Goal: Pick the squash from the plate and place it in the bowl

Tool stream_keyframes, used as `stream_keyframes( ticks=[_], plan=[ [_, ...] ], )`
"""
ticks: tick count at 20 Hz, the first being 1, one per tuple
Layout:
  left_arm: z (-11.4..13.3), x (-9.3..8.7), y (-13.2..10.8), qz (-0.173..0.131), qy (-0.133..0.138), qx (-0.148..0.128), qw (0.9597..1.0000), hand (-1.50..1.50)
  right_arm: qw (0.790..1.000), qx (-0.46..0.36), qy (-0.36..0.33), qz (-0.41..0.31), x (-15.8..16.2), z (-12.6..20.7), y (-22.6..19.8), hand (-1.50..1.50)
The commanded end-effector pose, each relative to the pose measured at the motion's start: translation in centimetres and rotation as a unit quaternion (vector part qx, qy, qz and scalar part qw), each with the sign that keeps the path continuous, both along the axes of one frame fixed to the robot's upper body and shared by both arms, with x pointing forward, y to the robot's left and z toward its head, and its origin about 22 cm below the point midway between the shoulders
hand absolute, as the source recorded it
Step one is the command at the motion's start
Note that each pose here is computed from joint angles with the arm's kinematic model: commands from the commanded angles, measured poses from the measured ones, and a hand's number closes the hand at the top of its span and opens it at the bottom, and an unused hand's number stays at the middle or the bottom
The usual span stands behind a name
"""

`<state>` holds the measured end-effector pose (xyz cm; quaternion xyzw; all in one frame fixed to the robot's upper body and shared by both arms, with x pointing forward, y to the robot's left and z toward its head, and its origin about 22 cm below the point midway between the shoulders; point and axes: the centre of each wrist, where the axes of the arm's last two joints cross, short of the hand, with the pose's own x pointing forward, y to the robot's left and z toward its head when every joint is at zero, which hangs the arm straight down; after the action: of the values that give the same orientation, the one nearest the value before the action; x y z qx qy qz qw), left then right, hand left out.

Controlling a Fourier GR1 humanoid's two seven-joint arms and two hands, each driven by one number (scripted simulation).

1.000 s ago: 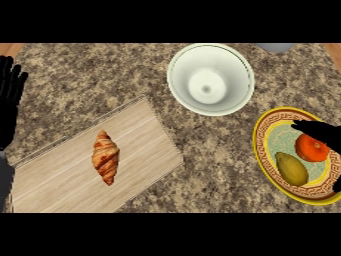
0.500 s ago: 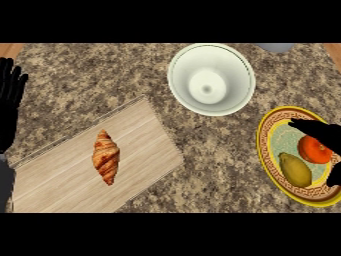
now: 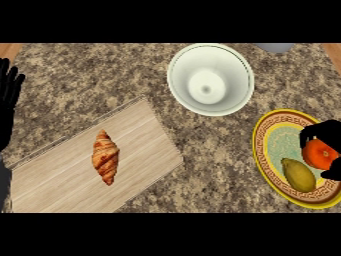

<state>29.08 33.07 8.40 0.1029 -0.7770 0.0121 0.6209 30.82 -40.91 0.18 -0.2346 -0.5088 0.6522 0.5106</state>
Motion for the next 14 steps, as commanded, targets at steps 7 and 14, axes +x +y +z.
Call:
stream_keyframes(
  ticks=[7, 14],
  plan=[
    [0.2, 1.1, -1.5, -0.029, -0.009, -0.006, 0.9995, 0.0, 0.998, -0.007, -0.058, -0.039, 3.3, 5.9, -5.2, 1.5],
    [0.7, 1.8, -3.6, -0.06, -0.02, -0.003, 0.998, 0.0, 0.991, -0.048, -0.1, -0.076, 3.5, 14.1, -9.7, 1.5]
  ],
)
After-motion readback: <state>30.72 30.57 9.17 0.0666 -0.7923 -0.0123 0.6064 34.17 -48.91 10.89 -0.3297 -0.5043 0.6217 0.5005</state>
